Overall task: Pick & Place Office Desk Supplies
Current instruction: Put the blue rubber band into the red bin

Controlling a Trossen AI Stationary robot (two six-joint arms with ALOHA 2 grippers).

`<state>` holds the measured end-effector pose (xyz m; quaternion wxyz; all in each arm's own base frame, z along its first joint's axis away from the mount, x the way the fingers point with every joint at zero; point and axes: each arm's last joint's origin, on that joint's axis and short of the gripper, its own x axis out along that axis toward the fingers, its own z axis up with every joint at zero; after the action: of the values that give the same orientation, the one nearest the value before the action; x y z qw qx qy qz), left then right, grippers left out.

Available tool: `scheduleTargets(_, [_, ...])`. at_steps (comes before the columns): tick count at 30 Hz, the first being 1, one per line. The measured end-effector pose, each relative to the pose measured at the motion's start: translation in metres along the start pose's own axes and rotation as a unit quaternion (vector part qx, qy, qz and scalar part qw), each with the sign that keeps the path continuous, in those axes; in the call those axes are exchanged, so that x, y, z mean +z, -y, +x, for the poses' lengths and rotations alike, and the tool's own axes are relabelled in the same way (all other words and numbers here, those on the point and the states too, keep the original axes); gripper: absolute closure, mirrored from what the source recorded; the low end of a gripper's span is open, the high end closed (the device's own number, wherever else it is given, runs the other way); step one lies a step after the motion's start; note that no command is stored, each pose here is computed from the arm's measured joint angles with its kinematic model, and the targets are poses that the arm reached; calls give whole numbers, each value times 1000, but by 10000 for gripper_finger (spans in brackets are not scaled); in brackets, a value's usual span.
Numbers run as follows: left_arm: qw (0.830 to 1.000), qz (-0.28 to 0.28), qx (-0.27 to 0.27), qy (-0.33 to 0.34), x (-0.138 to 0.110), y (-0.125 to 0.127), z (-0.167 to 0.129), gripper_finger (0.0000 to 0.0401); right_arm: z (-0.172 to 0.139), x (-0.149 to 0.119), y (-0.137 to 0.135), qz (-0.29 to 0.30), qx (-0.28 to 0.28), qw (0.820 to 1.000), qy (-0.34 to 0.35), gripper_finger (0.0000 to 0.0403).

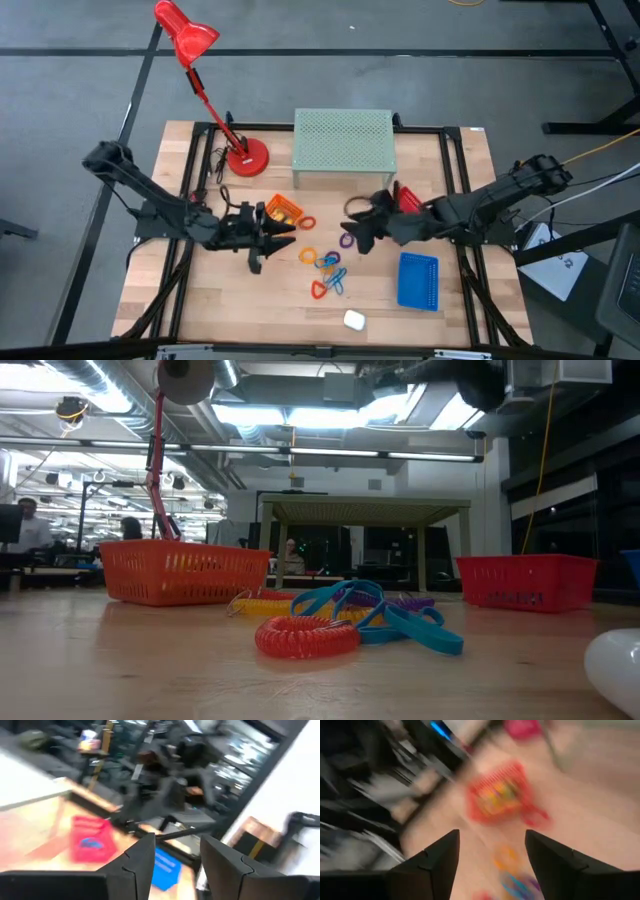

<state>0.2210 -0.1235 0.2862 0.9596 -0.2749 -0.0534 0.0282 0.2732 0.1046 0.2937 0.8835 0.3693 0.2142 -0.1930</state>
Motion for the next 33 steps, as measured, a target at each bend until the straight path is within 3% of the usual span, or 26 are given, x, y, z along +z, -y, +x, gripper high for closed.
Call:
scheduleTargets(2, [999, -17, 28, 6, -9, -9, -2, 249, 1, -4, 5, 2, -43, 998, -42, 174])
scheduleTargets(7, [996, -46, 81, 0, -22, -22, -6, 249, 13, -19, 7, 6, -84, 991, -102, 174])
scheduleTargets(12, [993, -69, 99, -2, -24, -26, -6, 249, 34, -56, 5, -107, -98, 978, -148, 174])
scheduleTargets(16, [992, -68, 107, -10, -26, -27, -6, 249, 51, -90, 8, -219, -102, 949, -202, 174])
scheduleTargets(19, [992, -66, 108, -12, -27, -28, -6, 249, 59, -107, 7, -255, -77, 933, -241, 174])
scheduleTargets(24, [994, -36, 97, -22, -27, -27, -6, 249, 70, -110, 2, -222, -45, 944, -238, 174])
scheduleTargets(28, [996, -5, 86, -31, -27, -26, -6, 249, 76, -104, 3, -202, -53, 953, -217, 174])
scheduleTargets(33, [996, 27, 66, -44, -27, -25, -6, 249, 84, -93, 9, -175, -58, 954, -238, 186])
